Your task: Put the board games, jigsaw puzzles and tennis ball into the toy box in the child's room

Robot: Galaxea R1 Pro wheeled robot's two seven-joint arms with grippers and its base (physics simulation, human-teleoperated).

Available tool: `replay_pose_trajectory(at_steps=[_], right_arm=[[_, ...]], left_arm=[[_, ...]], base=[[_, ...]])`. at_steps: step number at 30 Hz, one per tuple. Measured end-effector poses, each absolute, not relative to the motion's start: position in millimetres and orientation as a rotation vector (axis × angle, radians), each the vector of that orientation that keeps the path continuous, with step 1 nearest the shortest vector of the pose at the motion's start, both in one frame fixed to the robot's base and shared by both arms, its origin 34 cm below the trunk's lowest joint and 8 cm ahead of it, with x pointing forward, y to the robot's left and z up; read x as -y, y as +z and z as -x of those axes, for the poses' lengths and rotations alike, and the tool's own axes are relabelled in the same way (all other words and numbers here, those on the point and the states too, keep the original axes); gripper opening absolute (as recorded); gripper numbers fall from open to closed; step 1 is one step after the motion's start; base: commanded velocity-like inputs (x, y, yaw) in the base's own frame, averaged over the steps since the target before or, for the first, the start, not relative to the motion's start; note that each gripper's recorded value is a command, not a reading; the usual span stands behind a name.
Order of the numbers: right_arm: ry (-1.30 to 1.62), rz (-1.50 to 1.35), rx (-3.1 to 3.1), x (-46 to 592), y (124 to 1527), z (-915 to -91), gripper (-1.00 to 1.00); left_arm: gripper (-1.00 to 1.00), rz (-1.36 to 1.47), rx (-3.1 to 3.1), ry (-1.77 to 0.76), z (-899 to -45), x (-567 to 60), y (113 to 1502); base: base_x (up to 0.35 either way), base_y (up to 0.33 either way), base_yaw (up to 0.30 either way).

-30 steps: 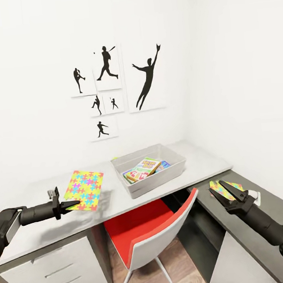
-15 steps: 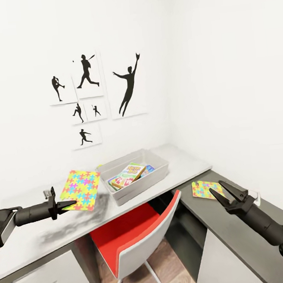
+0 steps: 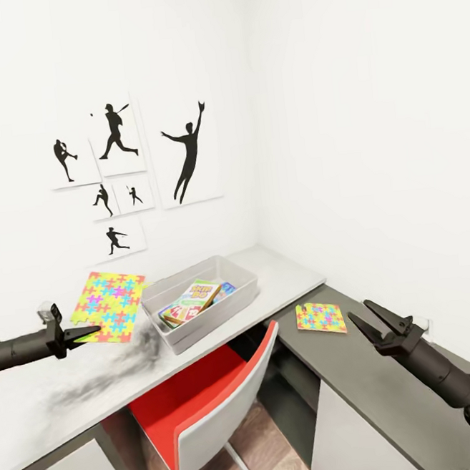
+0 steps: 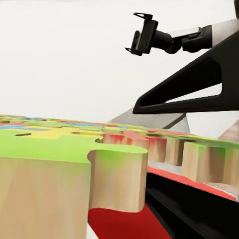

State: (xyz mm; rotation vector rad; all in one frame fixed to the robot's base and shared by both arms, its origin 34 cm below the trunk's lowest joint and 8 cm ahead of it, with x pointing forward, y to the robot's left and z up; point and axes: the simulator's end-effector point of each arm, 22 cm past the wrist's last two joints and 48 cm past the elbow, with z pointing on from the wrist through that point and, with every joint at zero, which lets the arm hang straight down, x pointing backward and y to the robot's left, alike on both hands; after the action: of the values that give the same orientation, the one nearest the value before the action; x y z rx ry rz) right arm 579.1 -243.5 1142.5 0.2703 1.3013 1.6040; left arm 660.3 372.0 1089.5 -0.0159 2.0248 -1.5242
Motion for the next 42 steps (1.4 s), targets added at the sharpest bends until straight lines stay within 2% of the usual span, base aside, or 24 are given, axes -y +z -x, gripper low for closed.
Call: replay_pose_trajectory(at_steps=[6, 22, 28, 42], right_arm=[[1.582, -0.284, -1.282, 256, 1154, -577, 1.00], [1.580, -0.288, -1.266, 256, 1158, -576, 1.00], [1.579, -0.284, -1.262, 256, 1160, -575, 1.00], [1.577, -0.273, -1.254, 256, 1165, -572, 1.00]], left_arm=[[-1.00, -0.047, -1.998, -1.565, -662, -343, 1102], [-1.00, -0.078, -1.984, -1.550, -661, -342, 1107], [-1.00, -0.089, -1.978, -1.540, -660, -344, 1110], [-1.00, -0.113, -1.964, -1.528, -657, -343, 1116]], base=[[0.000, 0.000, -0.183], [0.000, 0.042, -0.049], [0.070, 0.173, -0.184], [0.017, 0.015, -0.195]])
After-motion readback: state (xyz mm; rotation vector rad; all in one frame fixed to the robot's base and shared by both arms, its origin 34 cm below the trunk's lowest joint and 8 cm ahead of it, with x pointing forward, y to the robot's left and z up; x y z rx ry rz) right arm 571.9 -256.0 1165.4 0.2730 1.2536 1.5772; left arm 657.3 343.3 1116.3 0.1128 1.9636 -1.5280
